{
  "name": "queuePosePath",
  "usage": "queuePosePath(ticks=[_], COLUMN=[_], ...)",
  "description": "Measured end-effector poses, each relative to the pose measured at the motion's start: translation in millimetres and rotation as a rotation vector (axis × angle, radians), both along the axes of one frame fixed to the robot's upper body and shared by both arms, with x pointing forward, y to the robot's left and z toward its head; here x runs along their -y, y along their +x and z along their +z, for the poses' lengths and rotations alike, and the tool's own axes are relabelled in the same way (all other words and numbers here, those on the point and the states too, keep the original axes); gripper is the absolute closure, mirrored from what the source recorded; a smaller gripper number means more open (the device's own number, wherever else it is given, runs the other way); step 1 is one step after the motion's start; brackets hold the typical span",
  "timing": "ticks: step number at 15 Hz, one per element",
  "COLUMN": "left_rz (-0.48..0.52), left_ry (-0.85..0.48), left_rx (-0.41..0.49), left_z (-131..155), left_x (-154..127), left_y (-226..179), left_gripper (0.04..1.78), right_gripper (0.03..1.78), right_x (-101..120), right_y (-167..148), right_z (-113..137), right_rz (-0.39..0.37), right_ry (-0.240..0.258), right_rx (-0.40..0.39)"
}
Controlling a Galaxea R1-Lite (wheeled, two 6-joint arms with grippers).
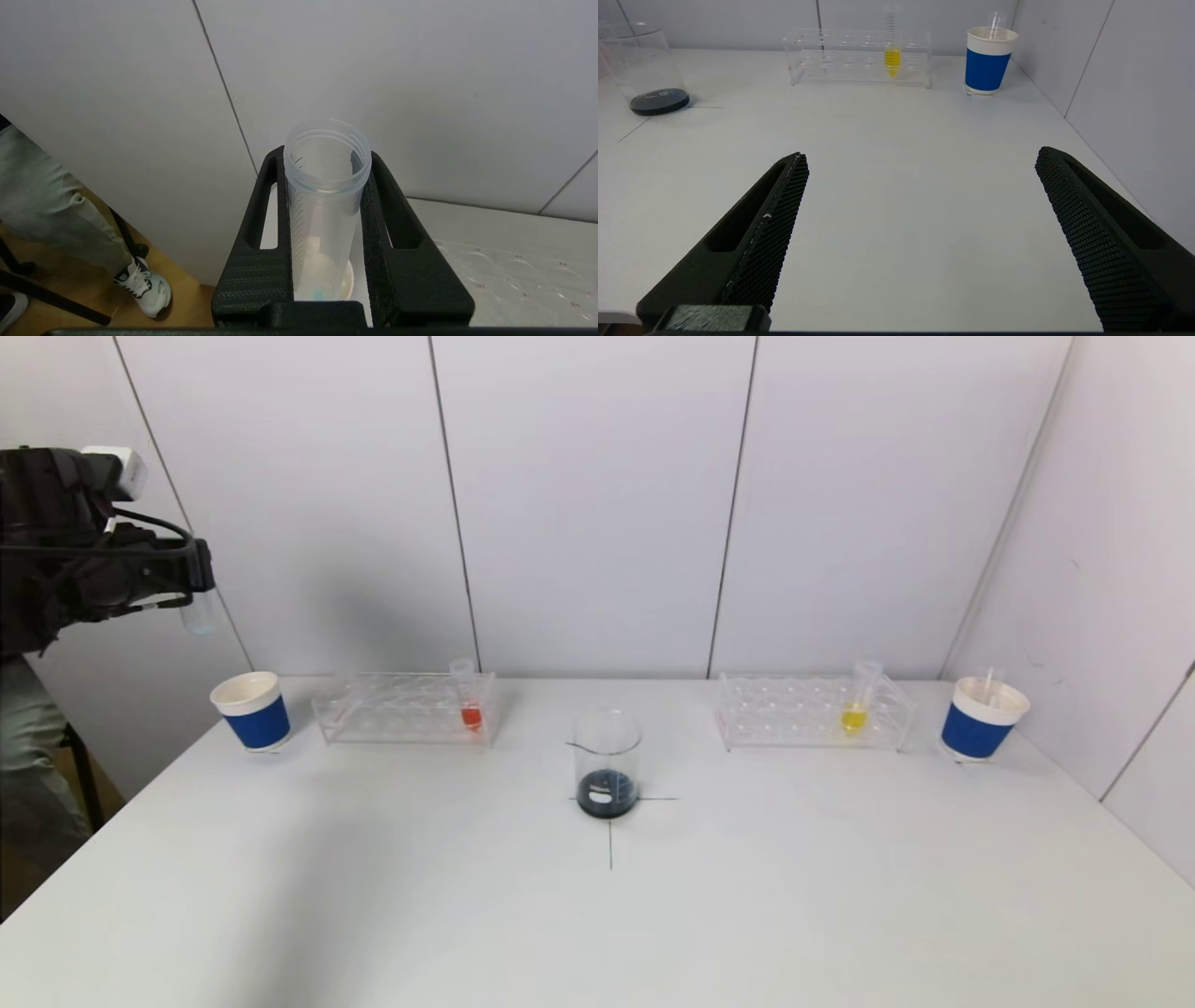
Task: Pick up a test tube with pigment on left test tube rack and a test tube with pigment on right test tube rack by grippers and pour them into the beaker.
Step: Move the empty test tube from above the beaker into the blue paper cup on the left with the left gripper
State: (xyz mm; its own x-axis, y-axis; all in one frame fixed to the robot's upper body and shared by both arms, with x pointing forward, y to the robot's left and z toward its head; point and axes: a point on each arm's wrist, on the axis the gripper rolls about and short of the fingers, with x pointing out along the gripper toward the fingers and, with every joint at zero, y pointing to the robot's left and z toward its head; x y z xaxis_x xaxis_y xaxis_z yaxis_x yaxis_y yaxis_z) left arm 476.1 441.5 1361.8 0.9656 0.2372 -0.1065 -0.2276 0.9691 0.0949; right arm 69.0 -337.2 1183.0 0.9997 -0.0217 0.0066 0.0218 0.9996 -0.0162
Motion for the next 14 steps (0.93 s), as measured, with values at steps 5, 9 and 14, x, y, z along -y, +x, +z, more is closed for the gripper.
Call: queuePosePath(ticks=[5, 9, 14], left_rz=[0.011, 0.015, 0.016], left_ry=[-0.034, -0.049, -0.052], left_rx=[0.013, -0.005, -0.023], left_z=[-26, -53, -85], left_x=[-7, -11, -13], left_y=[16, 26, 32], left_gripper=[1.38, 1.38, 1.38], right_gripper=[0.04, 0.04, 0.04], right_x=[0, 0, 0], right_y=[0, 0, 0], right_z=[0, 0, 0], right_rz=[0.000, 0.000, 0.000], right_ry=[0.000, 0.000, 0.000], right_rx=[0.000, 0.000, 0.000])
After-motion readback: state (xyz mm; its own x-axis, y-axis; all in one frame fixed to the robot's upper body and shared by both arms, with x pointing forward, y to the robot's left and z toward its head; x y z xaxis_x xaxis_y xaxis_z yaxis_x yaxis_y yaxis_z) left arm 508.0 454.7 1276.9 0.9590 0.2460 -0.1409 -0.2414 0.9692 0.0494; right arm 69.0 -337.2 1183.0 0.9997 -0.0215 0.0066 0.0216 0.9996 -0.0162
